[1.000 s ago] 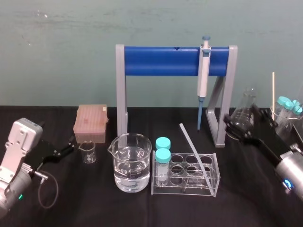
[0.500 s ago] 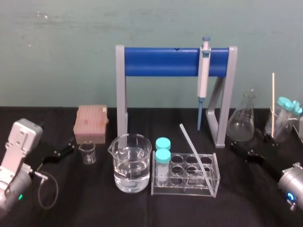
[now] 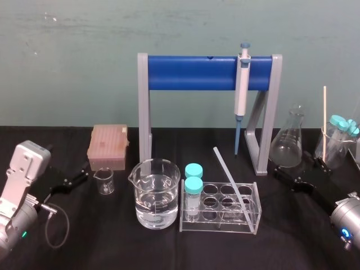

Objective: Pick up the stirring rod with one hand, then place it down.

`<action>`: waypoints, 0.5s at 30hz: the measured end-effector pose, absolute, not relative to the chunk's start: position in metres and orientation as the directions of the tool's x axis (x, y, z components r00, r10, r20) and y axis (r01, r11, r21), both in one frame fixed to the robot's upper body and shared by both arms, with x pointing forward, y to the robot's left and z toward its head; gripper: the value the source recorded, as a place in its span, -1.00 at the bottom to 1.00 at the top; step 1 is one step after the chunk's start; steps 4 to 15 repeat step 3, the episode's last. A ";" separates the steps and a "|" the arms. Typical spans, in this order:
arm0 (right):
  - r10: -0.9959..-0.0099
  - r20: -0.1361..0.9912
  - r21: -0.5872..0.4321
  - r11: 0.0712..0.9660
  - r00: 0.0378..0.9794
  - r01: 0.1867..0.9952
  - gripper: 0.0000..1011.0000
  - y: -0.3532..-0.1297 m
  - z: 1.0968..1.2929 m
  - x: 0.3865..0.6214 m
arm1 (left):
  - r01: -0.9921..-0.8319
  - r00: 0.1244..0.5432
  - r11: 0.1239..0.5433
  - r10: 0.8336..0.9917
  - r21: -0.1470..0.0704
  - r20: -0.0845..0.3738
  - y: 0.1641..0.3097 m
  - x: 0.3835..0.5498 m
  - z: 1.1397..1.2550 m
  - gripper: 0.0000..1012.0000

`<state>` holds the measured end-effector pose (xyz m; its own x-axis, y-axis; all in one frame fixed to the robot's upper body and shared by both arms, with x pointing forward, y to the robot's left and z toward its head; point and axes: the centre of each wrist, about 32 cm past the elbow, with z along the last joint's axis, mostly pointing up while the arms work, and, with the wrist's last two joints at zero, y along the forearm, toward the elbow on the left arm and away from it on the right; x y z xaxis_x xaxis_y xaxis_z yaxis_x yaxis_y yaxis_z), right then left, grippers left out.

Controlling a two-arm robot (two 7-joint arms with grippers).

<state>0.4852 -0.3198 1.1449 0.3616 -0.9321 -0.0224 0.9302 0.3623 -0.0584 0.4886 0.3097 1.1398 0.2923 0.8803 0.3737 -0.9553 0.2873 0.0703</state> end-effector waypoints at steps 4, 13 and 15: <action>-0.932 -0.022 -0.058 0.363 0.362 0.930 0.98 -0.320 1.145 0.485 | -0.955 0.292 0.287 0.880 0.070 0.374 0.310 0.489 1.140 0.98; -0.932 -0.022 -0.058 0.363 0.362 0.930 0.98 -0.320 1.145 0.485 | -0.955 0.292 0.287 0.880 0.070 0.374 0.310 0.489 1.140 0.98; -0.932 -0.022 -0.058 0.363 0.362 0.930 0.98 -0.320 1.145 0.485 | -0.955 0.292 0.287 0.880 0.070 0.374 0.310 0.489 1.140 0.98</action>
